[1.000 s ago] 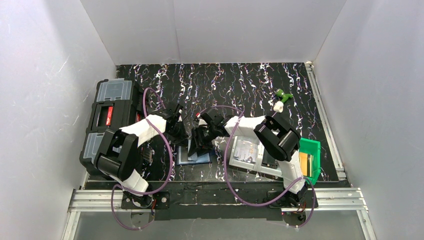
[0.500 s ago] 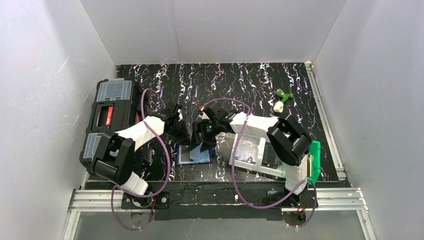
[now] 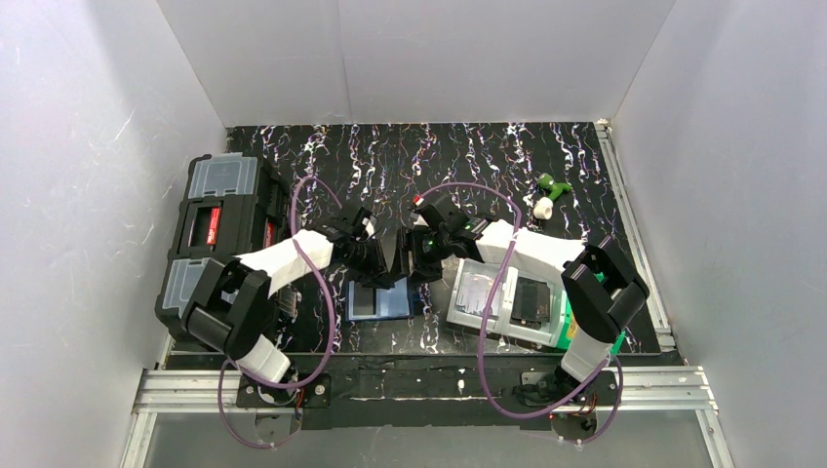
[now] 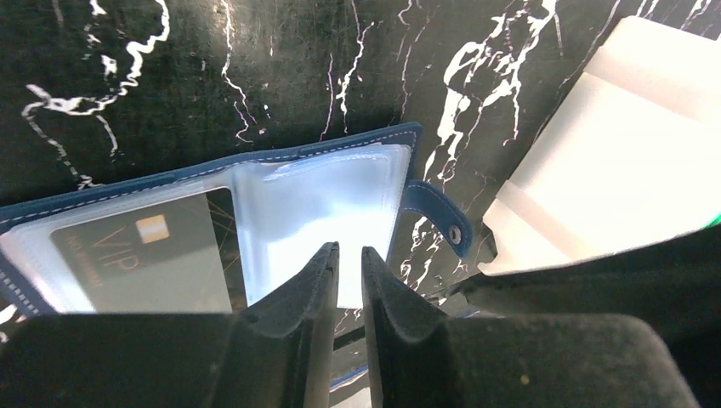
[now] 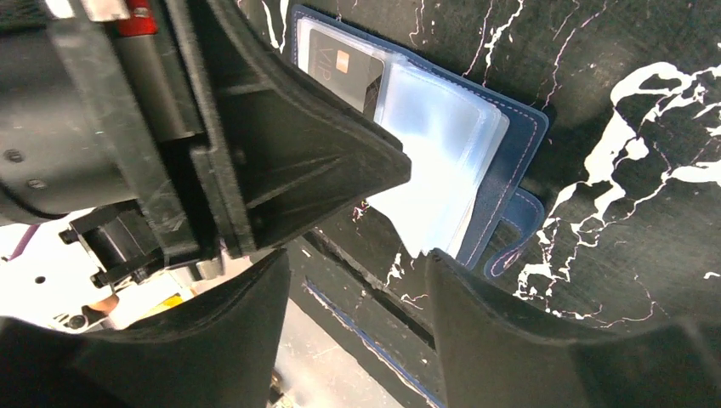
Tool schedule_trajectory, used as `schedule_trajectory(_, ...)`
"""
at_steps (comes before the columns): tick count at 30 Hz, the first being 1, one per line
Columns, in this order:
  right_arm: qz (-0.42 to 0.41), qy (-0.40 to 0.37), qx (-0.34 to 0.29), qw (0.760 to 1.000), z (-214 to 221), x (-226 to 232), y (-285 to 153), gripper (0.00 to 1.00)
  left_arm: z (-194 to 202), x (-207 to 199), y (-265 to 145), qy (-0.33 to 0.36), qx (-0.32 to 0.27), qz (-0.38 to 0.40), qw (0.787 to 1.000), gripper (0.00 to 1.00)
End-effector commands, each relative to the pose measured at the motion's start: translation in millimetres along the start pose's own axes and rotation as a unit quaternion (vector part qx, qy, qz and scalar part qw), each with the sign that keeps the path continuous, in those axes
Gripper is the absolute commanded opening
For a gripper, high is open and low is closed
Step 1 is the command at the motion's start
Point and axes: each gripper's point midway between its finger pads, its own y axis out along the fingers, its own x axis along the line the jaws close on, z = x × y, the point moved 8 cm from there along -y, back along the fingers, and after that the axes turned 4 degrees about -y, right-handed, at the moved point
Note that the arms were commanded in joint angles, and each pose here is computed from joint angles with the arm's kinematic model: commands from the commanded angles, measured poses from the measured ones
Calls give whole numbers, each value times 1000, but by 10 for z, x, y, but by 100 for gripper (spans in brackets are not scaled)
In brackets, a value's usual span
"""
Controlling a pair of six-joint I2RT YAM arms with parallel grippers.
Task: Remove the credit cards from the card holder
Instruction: Remove the credit card from the card holder.
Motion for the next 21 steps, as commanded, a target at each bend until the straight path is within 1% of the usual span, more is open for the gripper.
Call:
schedule_trajectory(1, 3, 4, 6, 1000, 22, -23, 14, 62, 8, -38, 42, -9, 17, 4, 1000, 16)
schedule_trajectory(3, -5, 7, 14, 1000, 13, 0, 50, 56, -23, -20, -29, -5, -2, -22, 1000, 17)
schedule_trajectory(4, -10, 8, 18, 1000, 6, 16, 70, 53, -39, -8, -89, -2, -14, -38, 999, 19)
schedule_trajectory(5, -14, 8, 23, 1000, 2, 32, 93, 51, -56, 18, -156, -2, -27, -56, 998, 22)
schedule_trajectory(7, -20, 6, 31, 999, -9, 74, 139, 48, -85, 87, -300, -6, -49, -85, 995, 23)
schedule_trajectory(10, -32, 6, 50, 998, -23, 142, 244, 43, -99, 221, -496, -16, -69, -105, 992, 26)
schedule_trajectory(12, -41, 7, 59, 997, -38, 197, 310, 41, -86, 323, -554, -23, -71, -114, 991, 26)
schedule_trajectory(15, -49, 7, 68, 996, -65, 261, 398, 40, -60, 444, -586, -32, -68, -120, 990, 26)
schedule_trajectory(21, -58, 14, 92, 994, -109, 308, 587, 39, -2, 603, -517, -46, -62, -125, 989, 25)
